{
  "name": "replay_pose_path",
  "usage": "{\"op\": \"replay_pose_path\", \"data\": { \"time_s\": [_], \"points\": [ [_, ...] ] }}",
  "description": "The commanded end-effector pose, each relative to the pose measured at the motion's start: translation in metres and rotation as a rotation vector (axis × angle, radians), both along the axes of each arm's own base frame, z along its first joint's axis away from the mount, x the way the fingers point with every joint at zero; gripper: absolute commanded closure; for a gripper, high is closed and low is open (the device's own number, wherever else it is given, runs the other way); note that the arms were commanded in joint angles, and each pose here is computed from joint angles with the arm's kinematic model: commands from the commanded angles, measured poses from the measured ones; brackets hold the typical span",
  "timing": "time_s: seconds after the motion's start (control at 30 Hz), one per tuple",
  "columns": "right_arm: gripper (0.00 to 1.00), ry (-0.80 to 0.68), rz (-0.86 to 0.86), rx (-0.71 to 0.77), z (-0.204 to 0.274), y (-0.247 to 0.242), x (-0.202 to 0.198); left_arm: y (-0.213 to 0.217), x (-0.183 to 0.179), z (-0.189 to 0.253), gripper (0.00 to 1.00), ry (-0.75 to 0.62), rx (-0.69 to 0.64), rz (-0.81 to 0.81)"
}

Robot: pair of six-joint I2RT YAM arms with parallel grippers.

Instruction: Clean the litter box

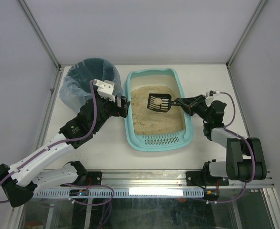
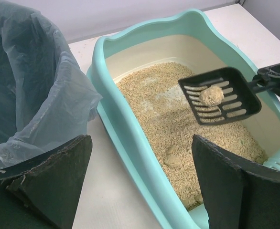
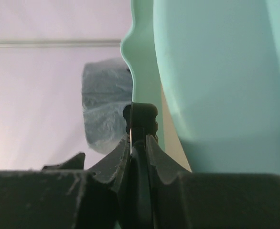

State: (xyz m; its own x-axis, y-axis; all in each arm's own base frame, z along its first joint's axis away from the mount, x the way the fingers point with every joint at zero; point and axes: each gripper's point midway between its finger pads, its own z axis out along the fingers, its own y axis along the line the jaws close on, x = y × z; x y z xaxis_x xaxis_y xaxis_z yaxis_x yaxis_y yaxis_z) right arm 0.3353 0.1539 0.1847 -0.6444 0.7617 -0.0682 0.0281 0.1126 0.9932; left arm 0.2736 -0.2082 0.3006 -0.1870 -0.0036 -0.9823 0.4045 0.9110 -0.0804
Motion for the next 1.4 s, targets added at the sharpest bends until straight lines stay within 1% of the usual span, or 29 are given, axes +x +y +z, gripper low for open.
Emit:
{"op": "replay_pose_path", "data": {
  "time_s": [0.0, 0.03, 0.07, 0.13, 0.17, 0.27, 0.3, 0.33, 0.37, 0.4, 0.43, 0.5, 0.53, 0.57, 0.63, 0.67, 0.77, 0.8, 0.83, 0.87, 0.9, 0.93, 1.03, 1.07, 1.17, 1.27, 1.37],
  "points": [
    [1.00, -0.156, 0.070, -0.035, 0.035, 0.015, -0.001, 0.007, 0.004, 0.018, 0.12, -0.060, -0.024, 0.021],
    [1.00, -0.171, 0.094, -0.050, 0.038, 0.020, -0.001, 0.008, 0.004, 0.017, 0.12, -0.060, -0.021, 0.024],
    [1.00, -0.165, 0.061, -0.060, 0.037, 0.011, 0.003, 0.009, 0.005, 0.018, 0.12, -0.062, -0.018, 0.029],
    [1.00, -0.083, -0.074, -0.048, 0.021, -0.022, 0.010, 0.010, 0.006, 0.021, 0.12, -0.066, -0.022, 0.040],
    [1.00, -0.077, -0.101, -0.028, 0.020, -0.026, 0.009, 0.011, 0.005, 0.020, 0.12, -0.065, -0.027, 0.041],
    [1.00, -0.179, 0.087, -0.063, 0.041, 0.017, 0.000, 0.014, 0.002, 0.023, 0.12, -0.072, -0.046, 0.043],
    [1.00, -0.181, 0.101, -0.070, 0.040, 0.020, -0.001, 0.015, 0.002, 0.024, 0.12, -0.076, -0.047, 0.047],
    [1.00, -0.164, 0.048, -0.072, 0.038, 0.007, 0.003, 0.015, 0.004, 0.025, 0.11, -0.078, -0.047, 0.049],
    [1.00, -0.104, -0.022, -0.061, 0.026, -0.010, 0.007, 0.015, 0.005, 0.025, 0.12, -0.077, -0.046, 0.050],
    [1.00, -0.079, -0.086, -0.040, 0.022, -0.024, 0.009, 0.015, 0.005, 0.025, 0.12, -0.074, -0.045, 0.051],
    [1.00, -0.096, -0.080, -0.028, 0.025, -0.023, 0.007, 0.016, 0.005, 0.024, 0.12, -0.071, -0.047, 0.052],
    [1.00, -0.165, 0.049, -0.056, 0.039, 0.007, 0.000, 0.016, 0.003, 0.023, 0.12, -0.070, -0.051, 0.048],
    [1.00, -0.188, 0.084, -0.072, 0.044, 0.016, -0.002, 0.016, 0.003, 0.024, 0.12, -0.071, -0.054, 0.047],
    [1.00, -0.184, 0.060, -0.082, 0.043, 0.011, 0.000, 0.016, 0.004, 0.025, 0.11, -0.073, -0.053, 0.048],
    [1.00, -0.099, -0.072, -0.071, 0.028, -0.020, 0.007, 0.017, 0.006, 0.025, 0.12, -0.070, -0.050, 0.055],
    [1.00, -0.094, -0.099, -0.056, 0.027, -0.025, 0.007, 0.017, 0.006, 0.024, 0.12, -0.066, -0.051, 0.056],
    [1.00, -0.188, 0.067, -0.087, 0.046, 0.012, -0.001, 0.019, 0.004, 0.026, 0.12, -0.072, -0.065, 0.058],
    [1.00, -0.198, 0.076, -0.091, 0.048, 0.015, -0.002, 0.021, 0.004, 0.028, 0.12, -0.075, -0.067, 0.064],
    [1.00, -0.180, 0.039, -0.088, 0.046, 0.007, 0.001, 0.022, 0.005, 0.029, 0.12, -0.076, -0.069, 0.070],
    [1.00, -0.118, -0.020, -0.071, 0.034, -0.007, 0.003, 0.024, 0.006, 0.030, 0.12, -0.078, -0.071, 0.077],
    [1.00, -0.089, -0.060, -0.060, 0.029, -0.015, 0.005, 0.025, 0.006, 0.032, 0.12, -0.081, -0.076, 0.081],
    [1.00, -0.101, -0.052, -0.057, 0.031, -0.011, 0.005, 0.027, 0.005, 0.032, 0.12, -0.081, -0.083, 0.083],
    [1.00, -0.194, 0.102, -0.070, 0.050, 0.024, -0.005, 0.030, 0.002, 0.037, 0.12, -0.092, -0.105, 0.086],
    [1.00, -0.196, 0.085, -0.074, 0.052, 0.020, -0.004, 0.032, 0.003, 0.038, 0.12, -0.095, -0.109, 0.090],
    [1.00, -0.099, -0.054, -0.092, 0.034, -0.012, 0.005, 0.034, 0.003, 0.040, 0.13, -0.098, -0.116, 0.095],
    [1.00, -0.130, 0.011, -0.089, 0.045, 0.001, 0.001, 0.040, 0.001, 0.046, 0.13, -0.116, -0.134, 0.105],
    [1.00, -0.115, 0.002, -0.092, 0.054, 0.003, 0.001, 0.049, 0.002, 0.054, 0.13, -0.137, -0.156, 0.130]
  ]
}}
